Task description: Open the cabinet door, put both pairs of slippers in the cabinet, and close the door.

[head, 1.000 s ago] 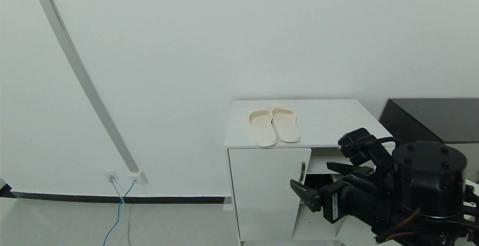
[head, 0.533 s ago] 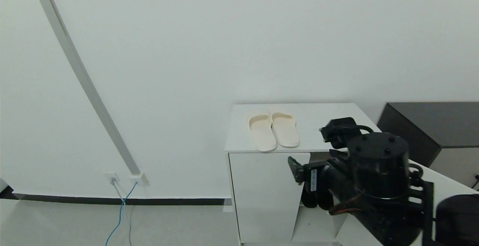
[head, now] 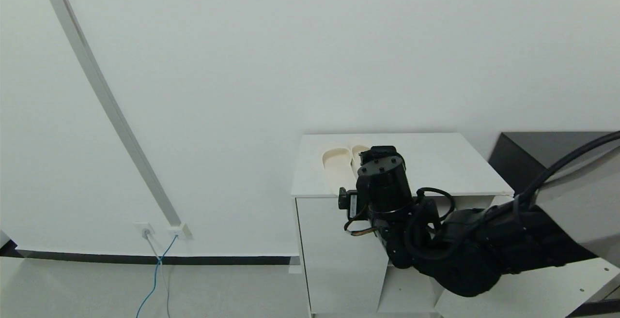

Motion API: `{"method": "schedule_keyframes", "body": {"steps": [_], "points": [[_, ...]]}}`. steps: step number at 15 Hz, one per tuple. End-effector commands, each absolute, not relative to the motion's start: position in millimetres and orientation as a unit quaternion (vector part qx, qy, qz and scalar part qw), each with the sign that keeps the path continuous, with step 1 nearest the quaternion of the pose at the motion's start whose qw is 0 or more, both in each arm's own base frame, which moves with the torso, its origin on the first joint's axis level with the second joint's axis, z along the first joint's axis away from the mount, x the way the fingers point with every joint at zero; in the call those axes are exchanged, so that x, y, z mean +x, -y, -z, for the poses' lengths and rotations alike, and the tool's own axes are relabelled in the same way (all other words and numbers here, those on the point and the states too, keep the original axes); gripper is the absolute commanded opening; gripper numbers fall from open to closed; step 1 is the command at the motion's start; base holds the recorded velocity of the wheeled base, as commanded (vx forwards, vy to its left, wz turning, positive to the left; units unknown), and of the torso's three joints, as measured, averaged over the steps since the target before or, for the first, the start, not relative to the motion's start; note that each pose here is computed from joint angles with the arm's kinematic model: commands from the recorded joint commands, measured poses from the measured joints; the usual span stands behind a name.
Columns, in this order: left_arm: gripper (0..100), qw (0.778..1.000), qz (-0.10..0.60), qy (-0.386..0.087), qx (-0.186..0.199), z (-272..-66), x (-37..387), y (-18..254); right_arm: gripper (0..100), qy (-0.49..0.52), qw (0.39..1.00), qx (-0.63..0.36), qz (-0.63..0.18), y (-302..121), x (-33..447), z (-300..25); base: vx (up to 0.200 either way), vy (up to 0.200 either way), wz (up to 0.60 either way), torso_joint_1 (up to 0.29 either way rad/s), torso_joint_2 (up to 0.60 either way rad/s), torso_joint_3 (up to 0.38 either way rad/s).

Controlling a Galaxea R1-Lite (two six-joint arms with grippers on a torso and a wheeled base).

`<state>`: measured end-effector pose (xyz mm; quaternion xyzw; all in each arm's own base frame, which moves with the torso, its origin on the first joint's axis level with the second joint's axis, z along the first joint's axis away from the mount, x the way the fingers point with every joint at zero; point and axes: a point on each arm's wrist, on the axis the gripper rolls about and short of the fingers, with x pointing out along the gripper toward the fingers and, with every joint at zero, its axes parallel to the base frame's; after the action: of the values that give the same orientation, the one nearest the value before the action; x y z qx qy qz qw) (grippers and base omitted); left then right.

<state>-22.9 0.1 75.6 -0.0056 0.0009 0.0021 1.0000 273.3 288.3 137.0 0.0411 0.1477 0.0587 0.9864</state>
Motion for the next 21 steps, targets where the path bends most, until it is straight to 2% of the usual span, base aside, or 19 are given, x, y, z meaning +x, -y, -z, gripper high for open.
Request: {"method": "schedule_keyframes", "body": {"steps": [1, 8, 16, 21], "points": [[0, 1.000, -0.002, -0.002, -0.006, -75.6, -22.8, -0.1, 100, -0.159, 0.986, 0.032, -0.051, -297.9, 289.0, -116.9, 0.200, 0.000, 0.00, 0.002, 0.00, -0.002], [0, 1.000, -0.002, -0.002, -0.007, -75.6, -22.8, -0.1, 100, -0.169, 0.985, 0.026, -0.033, -293.1, 305.5, -98.8, 0.200, 0.000, 0.00, 0.000, 0.00, 0.000], [0, 1.000, -0.004, -0.002, -0.008, -75.6, -22.8, -0.2, 100, -0.167, 0.984, 0.040, -0.043, -298.8, 331.7, -81.6, 0.000, 0.000, 0.00, 0.000, 0.00, 0.000], [0, 1.000, -0.003, -0.001, -0.008, -75.6, -22.9, -0.1, 100, -0.149, 0.987, 0.032, -0.059, -298.4, 364.0, -68.4, 0.000, 0.000, 0.00, 0.000, 0.00, 0.000]]}}
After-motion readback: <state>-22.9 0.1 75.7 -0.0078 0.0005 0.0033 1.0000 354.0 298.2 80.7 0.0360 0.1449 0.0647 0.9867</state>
